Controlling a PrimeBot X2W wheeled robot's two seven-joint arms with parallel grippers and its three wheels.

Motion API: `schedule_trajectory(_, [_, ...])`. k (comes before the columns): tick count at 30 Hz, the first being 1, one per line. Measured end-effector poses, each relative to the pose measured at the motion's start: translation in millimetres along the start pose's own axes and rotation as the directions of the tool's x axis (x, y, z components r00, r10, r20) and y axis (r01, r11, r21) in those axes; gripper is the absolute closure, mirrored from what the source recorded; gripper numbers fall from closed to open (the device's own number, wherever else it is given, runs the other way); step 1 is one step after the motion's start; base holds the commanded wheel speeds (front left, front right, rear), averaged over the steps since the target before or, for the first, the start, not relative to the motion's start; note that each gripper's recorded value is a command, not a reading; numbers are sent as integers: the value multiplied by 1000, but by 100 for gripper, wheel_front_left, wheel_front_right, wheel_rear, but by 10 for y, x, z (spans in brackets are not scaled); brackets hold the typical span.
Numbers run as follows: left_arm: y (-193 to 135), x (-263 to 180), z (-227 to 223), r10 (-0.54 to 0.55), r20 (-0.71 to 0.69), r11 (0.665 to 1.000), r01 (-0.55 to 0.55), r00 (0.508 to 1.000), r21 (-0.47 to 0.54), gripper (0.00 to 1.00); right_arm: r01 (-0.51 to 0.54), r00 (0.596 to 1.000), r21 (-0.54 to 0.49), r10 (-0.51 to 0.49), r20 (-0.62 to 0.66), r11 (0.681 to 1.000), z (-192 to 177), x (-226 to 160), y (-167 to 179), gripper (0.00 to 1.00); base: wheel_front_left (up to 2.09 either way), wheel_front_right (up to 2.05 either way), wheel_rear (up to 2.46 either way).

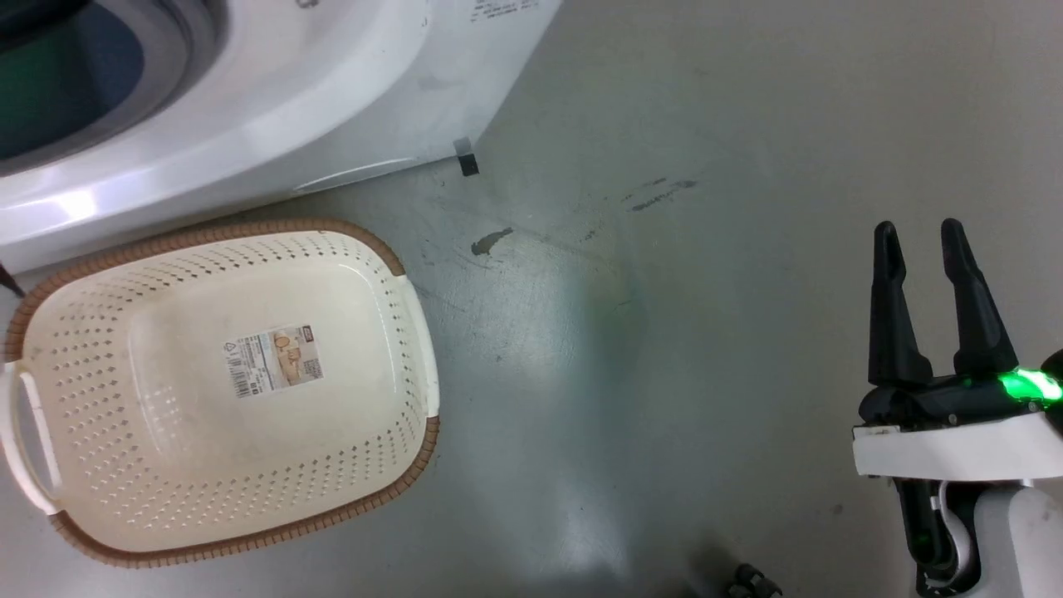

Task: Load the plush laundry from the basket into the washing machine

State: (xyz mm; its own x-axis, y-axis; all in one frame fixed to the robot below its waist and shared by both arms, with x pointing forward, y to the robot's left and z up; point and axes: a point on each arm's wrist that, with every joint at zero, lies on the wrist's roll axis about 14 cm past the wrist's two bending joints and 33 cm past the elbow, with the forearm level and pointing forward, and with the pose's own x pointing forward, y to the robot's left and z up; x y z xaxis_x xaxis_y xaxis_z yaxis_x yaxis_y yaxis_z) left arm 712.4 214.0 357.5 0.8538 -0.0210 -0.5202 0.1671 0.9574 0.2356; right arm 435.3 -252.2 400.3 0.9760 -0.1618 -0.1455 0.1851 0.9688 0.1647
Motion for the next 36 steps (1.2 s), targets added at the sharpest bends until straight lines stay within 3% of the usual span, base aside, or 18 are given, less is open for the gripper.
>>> schedule_trajectory(2, [17,-37,35,4,16,1000,-4,1000,-13,100,-3,1000,2,3,10,1000,39,-2,11,0,0,0,0])
schedule_trajectory(3, [27,-63,64,9,29,1000,-9,1000,-15,6,-4,1000,1,4,17,1000,64,-4,14,0,0,0,0])
schedule_trajectory(4, [34,-95,94,11,44,1000,-11,999,-16,0,-6,1000,0,6,25,1000,96,-7,19,0,0,0,0])
schedule_trajectory(11, [-37,-516,223,0,183,999,7,983,-41,0,-32,994,-13,33,106,999,429,-101,100,0,0,0,0])
schedule_trajectory(21, [-238,-1588,286,1,398,988,62,917,-145,0,-80,974,-27,84,211,996,880,-538,254,0,0,0,0])
schedule_trajectory(27, [-303,-2353,404,39,533,975,84,845,-204,0,-135,950,-32,139,278,990,1112,-804,419,0,0,0,0])
schedule_trajectory(34, [-291,-3364,512,111,692,971,69,713,-227,0,-182,922,-32,182,341,983,1300,-1080,536,0,0,0,0])
schedule_trajectory(36, [-298,-3583,421,131,703,971,55,699,-235,0,-194,914,-33,193,357,980,1347,-1133,566,0,0,0,0])
